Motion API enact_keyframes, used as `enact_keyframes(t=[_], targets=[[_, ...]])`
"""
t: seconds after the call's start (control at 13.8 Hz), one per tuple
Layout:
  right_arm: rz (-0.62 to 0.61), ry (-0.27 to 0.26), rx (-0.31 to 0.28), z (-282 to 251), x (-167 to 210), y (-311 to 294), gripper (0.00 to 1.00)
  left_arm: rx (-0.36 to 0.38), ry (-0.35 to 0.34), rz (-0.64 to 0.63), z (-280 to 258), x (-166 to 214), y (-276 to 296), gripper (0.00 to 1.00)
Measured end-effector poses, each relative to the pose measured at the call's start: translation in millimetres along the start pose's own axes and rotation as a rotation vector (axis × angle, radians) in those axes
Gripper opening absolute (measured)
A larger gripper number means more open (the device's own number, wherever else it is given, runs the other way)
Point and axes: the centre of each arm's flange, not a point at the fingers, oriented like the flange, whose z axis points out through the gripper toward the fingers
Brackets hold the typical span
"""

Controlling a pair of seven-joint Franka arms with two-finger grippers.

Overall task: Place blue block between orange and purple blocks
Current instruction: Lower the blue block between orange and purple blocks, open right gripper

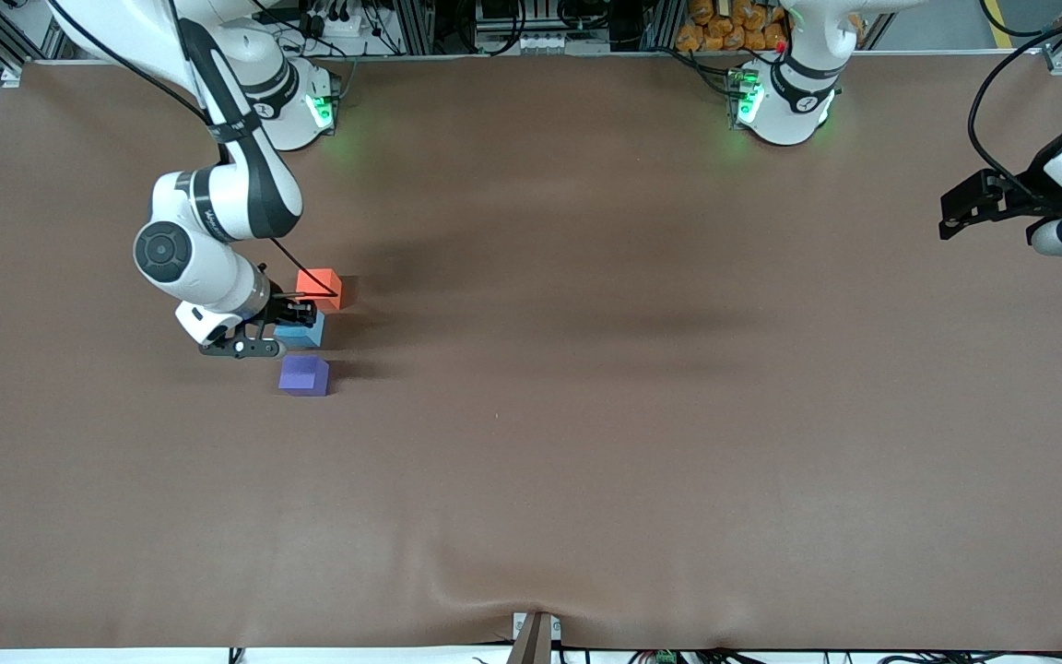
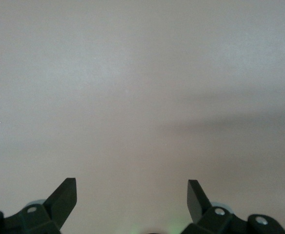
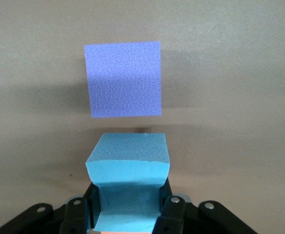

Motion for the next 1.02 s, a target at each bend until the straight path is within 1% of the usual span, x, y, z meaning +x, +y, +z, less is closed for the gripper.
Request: enact_keyframes(t=[0.44,0.94,1.02], targets=[[-0.031,0.012,-0.02,32,-2,-15,0.5,-0.008,-0.018,-0.039,8,0,14,1.0],[-0.026,0.005,-0.025,37,-2,-11,0.5,-0.008,-0.021,-0.039,9,0,23,1.0],[-0.026,0.004,-0.025,38,-2,-11,0.56,-0.007,-0.017,-0.032,7,-1,27,1.0]])
